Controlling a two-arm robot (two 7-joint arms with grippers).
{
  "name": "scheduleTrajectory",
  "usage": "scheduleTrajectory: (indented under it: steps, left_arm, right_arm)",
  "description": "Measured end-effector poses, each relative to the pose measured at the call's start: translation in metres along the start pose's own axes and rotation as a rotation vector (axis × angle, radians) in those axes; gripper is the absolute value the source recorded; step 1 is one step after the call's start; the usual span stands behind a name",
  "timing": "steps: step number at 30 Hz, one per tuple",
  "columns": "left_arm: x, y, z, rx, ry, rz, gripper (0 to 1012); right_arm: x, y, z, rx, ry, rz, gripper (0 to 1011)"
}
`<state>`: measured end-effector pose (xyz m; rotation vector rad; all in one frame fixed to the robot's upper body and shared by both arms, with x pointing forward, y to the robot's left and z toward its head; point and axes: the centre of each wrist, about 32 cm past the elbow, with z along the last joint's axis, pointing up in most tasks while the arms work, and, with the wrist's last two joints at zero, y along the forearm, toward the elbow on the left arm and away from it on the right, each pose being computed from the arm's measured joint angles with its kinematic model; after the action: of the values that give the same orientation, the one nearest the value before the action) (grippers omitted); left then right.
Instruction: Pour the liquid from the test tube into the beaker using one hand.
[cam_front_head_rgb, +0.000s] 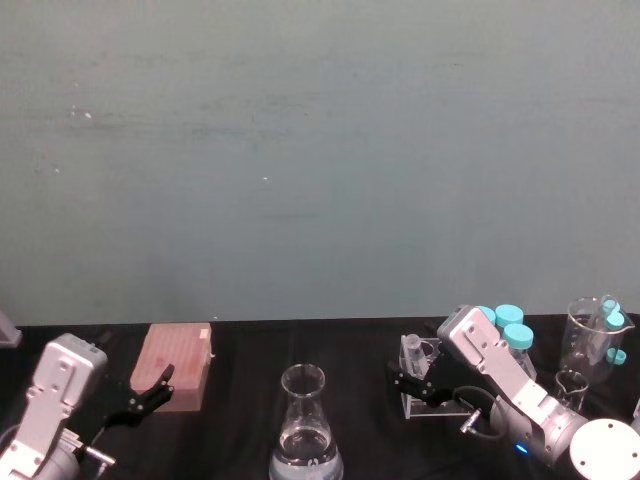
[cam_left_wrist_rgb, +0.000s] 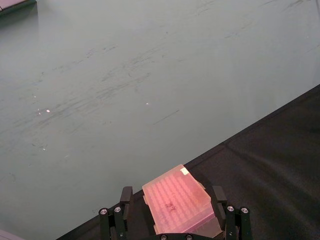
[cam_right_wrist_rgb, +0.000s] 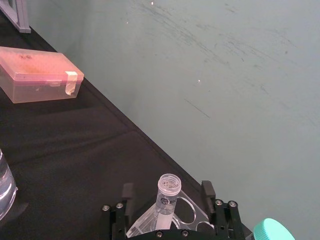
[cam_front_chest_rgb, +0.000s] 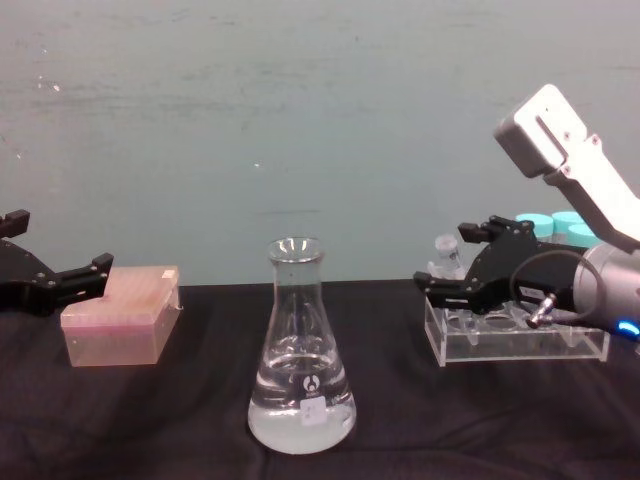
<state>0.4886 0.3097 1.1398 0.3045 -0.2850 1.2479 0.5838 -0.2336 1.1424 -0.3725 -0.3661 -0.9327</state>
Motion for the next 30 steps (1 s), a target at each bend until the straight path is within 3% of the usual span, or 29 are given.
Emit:
scheduleTrajectory:
  steps: [21, 30]
  left_arm:
    - [0.0000, 0.0000, 0.0000, 0.000, 0.000, 0.000, 1000]
    - [0.0000, 0.0000, 0.0000, 0.000, 0.000, 0.000, 1000]
  right_arm:
    - [0.0001, 0.0000, 0.0004, -0.001, -0.003, 0.001, 242]
    - [0.0001, 0.0000, 0.0003, -0.001, -0.003, 0.001, 226]
